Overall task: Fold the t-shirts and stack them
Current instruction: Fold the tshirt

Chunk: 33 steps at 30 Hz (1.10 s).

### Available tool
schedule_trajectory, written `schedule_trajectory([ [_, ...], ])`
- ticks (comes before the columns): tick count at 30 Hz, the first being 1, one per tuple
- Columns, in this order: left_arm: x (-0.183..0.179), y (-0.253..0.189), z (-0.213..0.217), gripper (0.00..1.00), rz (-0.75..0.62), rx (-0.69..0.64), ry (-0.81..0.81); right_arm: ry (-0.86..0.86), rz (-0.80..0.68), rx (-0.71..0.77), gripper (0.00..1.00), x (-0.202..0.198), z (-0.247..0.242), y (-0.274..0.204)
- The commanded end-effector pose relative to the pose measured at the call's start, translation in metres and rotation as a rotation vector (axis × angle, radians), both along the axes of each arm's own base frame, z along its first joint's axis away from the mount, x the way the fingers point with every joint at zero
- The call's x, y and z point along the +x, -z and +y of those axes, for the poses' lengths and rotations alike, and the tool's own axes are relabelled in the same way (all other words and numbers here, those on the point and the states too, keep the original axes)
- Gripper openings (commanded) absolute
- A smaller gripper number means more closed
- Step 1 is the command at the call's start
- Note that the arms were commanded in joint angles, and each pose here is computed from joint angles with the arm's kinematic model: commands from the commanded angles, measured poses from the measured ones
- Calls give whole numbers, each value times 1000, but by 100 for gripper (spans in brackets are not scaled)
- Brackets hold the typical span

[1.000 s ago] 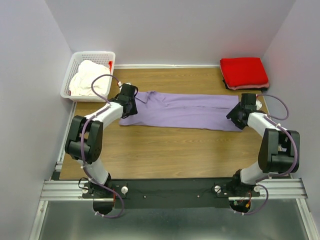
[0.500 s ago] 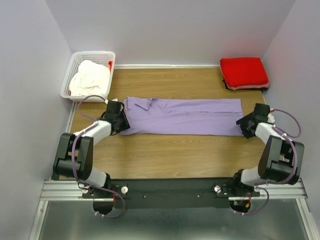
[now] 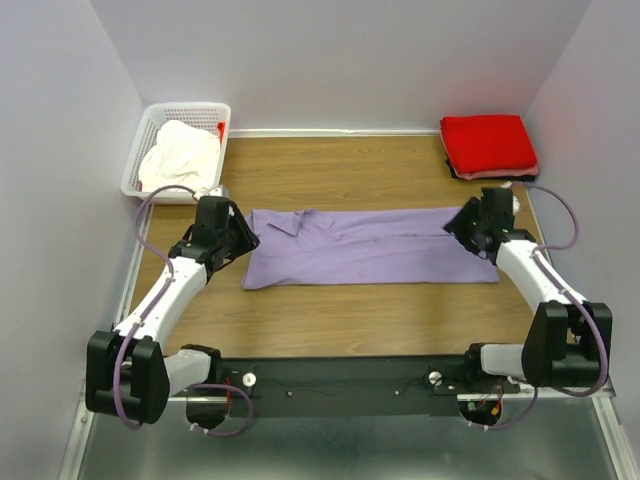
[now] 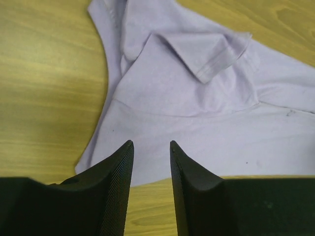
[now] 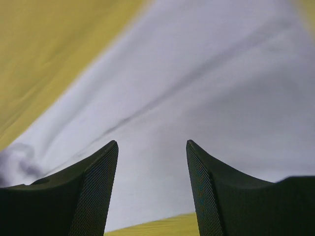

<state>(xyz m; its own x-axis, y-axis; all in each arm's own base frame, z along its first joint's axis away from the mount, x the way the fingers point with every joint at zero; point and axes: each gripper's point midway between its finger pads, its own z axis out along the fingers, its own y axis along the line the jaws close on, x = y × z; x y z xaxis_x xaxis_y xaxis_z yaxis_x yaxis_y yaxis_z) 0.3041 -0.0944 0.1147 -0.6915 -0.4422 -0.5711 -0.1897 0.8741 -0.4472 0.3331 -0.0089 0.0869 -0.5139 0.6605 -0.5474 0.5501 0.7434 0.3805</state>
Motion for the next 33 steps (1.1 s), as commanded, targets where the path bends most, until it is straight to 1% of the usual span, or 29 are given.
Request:
schedule_trajectory([
  [1,13,-4,-5,44,-16,53,46,-386,-213,67,65,46,88,-46],
  [2,17,-4,-8,44,-20,54,62,-439,-230,74,65,52,102,-49],
  [3,20,2,-14,44,-5,53,82,-528,-232,102,65,57,128,-47],
  [4,25,-1,-21,45,-18,51,99,-574,-268,110,64,65,142,-53],
  [5,31,-3,-27,46,-34,47,109,-619,-274,121,64,69,155,-51],
  [6,36,1,-30,46,-29,50,115,-693,-239,168,64,66,177,-37],
  [7,40,0,-36,50,-43,45,127,-737,-299,179,63,80,192,-49],
  [8,42,7,-41,50,-29,38,140,-797,-298,203,62,78,212,-47],
  [10,47,10,-45,51,-28,37,150,-861,-292,213,61,83,235,-41],
  [11,51,13,-47,51,-36,41,156,-911,-285,225,59,87,256,-35],
  [14,56,26,-49,51,-10,60,169,-976,-252,255,57,95,285,-10],
  [15,58,30,-49,51,0,70,170,-995,-238,265,57,92,295,-4],
  [16,59,32,-50,52,3,75,169,-1000,-236,270,56,94,300,-1],
  [17,61,33,-49,55,2,80,165,-997,-203,279,56,94,304,15],
  [19,62,35,-51,56,2,88,170,-1005,-208,288,55,98,313,19],
  [20,63,36,-51,56,3,92,169,-1003,-185,299,55,97,315,31],
  [24,63,44,-53,56,26,97,171,-1029,-163,350,53,96,326,43],
  [26,64,46,-53,56,30,96,169,-1037,-154,362,51,94,330,47],
  [33,70,55,-58,55,55,96,172,-1062,-131,404,49,87,337,57],
])
